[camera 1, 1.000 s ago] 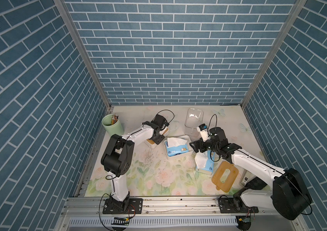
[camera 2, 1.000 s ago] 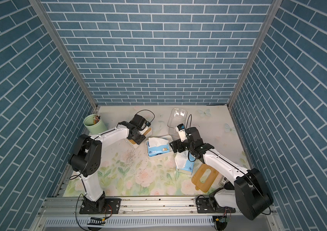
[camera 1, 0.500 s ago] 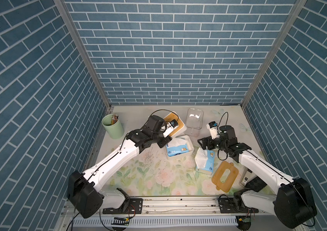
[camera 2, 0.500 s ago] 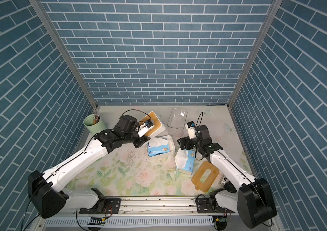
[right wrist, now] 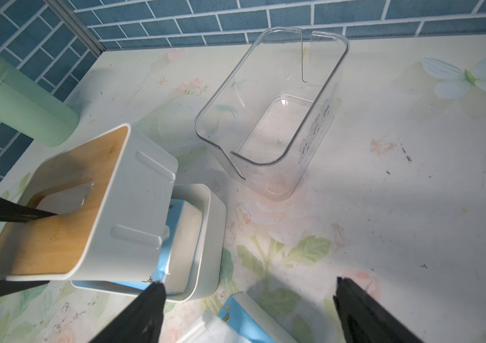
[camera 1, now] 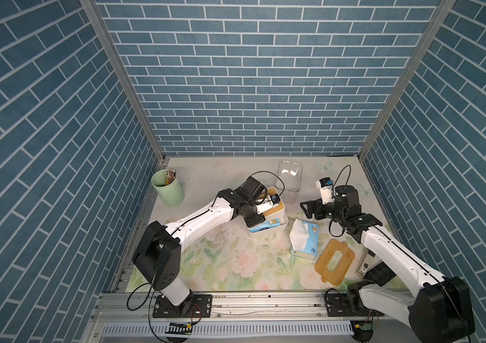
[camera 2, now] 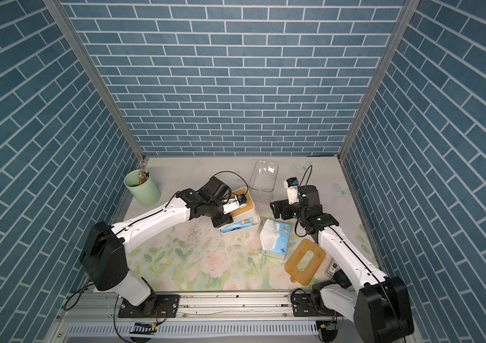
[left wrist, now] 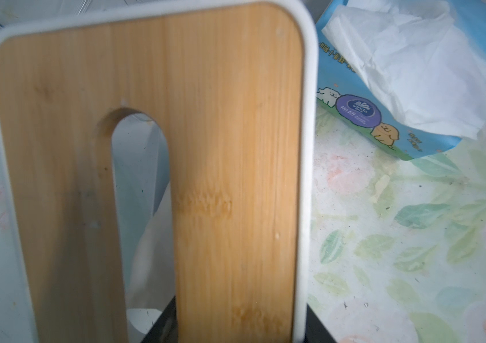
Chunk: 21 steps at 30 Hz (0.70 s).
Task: Put the tissue paper into the tissue box
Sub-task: Close the box lid on the tissue box.
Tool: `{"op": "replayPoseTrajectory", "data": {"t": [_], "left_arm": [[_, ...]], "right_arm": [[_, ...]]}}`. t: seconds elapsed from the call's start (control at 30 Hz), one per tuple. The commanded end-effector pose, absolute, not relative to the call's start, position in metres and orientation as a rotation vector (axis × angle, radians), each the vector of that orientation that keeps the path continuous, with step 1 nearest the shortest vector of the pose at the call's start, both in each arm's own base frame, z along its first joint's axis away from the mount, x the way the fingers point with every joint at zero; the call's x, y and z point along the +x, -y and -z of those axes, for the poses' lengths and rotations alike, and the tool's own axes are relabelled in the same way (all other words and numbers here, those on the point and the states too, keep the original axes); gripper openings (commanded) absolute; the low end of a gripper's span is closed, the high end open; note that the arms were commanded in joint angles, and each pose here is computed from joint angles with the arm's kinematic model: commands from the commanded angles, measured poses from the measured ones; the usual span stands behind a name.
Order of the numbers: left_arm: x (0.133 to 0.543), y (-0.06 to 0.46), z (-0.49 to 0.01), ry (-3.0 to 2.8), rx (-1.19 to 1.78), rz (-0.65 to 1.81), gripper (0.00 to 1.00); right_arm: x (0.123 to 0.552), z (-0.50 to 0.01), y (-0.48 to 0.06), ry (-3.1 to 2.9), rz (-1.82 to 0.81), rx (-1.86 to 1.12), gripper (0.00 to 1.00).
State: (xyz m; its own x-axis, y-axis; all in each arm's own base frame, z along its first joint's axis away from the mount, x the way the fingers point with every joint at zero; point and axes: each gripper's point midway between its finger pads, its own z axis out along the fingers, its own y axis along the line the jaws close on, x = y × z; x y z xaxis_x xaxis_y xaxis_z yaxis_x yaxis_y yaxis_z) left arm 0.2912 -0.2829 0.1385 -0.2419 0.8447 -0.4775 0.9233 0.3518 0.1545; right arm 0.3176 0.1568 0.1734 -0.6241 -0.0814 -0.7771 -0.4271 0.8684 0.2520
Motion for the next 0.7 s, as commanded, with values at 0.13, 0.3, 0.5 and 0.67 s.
{"op": "replayPoseTrajectory", "data": {"t": [0.13, 0.3, 0.5, 0.67], "left_arm": [[0.296, 0.300, -0.149, -2.066, 1.560, 0.241, 0.23], [0.296, 0.301, -0.141, -2.071, 1.591, 0.192, 0.22], [0.294, 0.302, -0.134, -2.084, 1.607, 0.179, 0.21], [0.292, 0.304, -0.131, -2.082, 1.615, 0.181, 0.21]], "right_arm": [[0.313, -0.164, -0.158, -2.233, -0.565, -0.342, 0.93], [0.313, -0.164, -0.158, -2.234, -0.571, -0.343, 0.93], [0.312, -0.161, -0.157, -2.240, -0.562, -0.341, 0.93], [0.313, -0.160, -0.157, -2.244, -0.562, -0.341, 0.93]]}}
